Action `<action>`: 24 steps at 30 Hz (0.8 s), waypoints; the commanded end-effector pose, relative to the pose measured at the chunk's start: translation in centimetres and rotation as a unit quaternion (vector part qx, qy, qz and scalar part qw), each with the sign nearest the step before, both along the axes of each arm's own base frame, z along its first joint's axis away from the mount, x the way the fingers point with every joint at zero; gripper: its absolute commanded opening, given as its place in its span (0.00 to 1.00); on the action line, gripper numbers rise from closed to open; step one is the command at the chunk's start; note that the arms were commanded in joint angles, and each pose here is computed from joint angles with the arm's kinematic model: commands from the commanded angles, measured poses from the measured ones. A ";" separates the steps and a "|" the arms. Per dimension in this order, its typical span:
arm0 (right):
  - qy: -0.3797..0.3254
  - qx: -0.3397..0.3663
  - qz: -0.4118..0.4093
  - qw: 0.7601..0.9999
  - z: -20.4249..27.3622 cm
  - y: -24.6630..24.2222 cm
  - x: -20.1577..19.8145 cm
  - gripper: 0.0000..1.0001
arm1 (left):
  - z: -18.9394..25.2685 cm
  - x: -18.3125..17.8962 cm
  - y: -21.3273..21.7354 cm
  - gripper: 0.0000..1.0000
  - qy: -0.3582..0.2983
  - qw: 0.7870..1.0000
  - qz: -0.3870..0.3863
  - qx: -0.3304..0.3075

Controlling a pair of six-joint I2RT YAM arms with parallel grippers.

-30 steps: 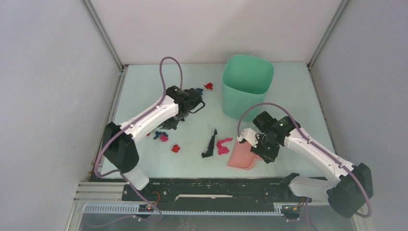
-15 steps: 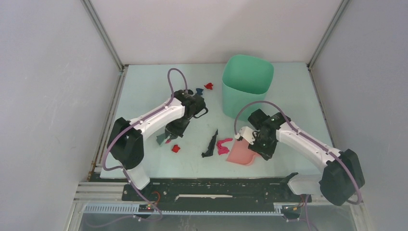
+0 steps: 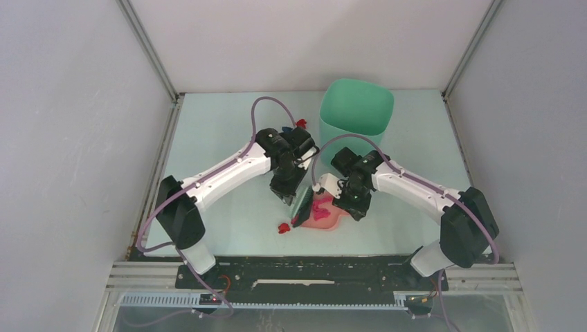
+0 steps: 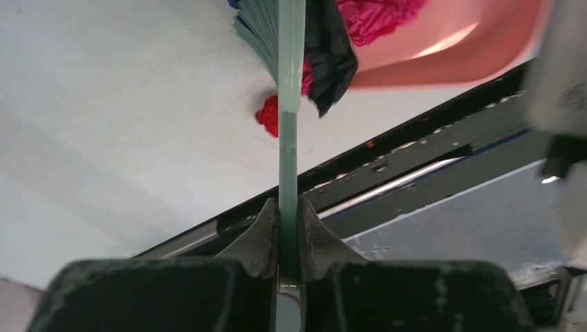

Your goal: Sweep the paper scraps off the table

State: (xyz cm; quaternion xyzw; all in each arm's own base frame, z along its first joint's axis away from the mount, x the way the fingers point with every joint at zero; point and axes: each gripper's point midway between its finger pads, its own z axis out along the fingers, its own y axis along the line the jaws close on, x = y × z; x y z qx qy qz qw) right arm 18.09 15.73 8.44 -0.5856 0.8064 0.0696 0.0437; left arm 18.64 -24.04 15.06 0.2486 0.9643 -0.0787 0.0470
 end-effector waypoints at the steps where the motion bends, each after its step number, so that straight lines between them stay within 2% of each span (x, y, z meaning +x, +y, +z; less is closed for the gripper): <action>1: 0.018 0.041 -0.001 0.999 0.8 2.0 -0.5 0.00 | 3.2 0.5 -4.1 0.00 -0.019 0.993 0.015 -0.115; 7: -0.001 0.074 0.002 0.997 1.4 2.2 -0.7 0.00 | 5.8 0.1 -4.0 0.00 -0.041 0.987 0.023 -0.151; 16: -0.015 0.092 0.006 0.996 1.2 1.4 -2.0 0.00 | 10.2 0.3 -0.6 0.00 -0.114 0.981 0.068 -0.138; 22: -0.002 0.066 0.009 0.998 1.6 -0.3 -3.4 0.00 | 8.9 -0.4 4.4 0.00 -0.125 0.987 0.097 -0.026; 24: 0.004 0.053 0.009 0.999 1.6 -0.9 -3.8 0.00 | 7.5 -1.5 4.4 0.00 -0.094 0.991 0.091 -0.022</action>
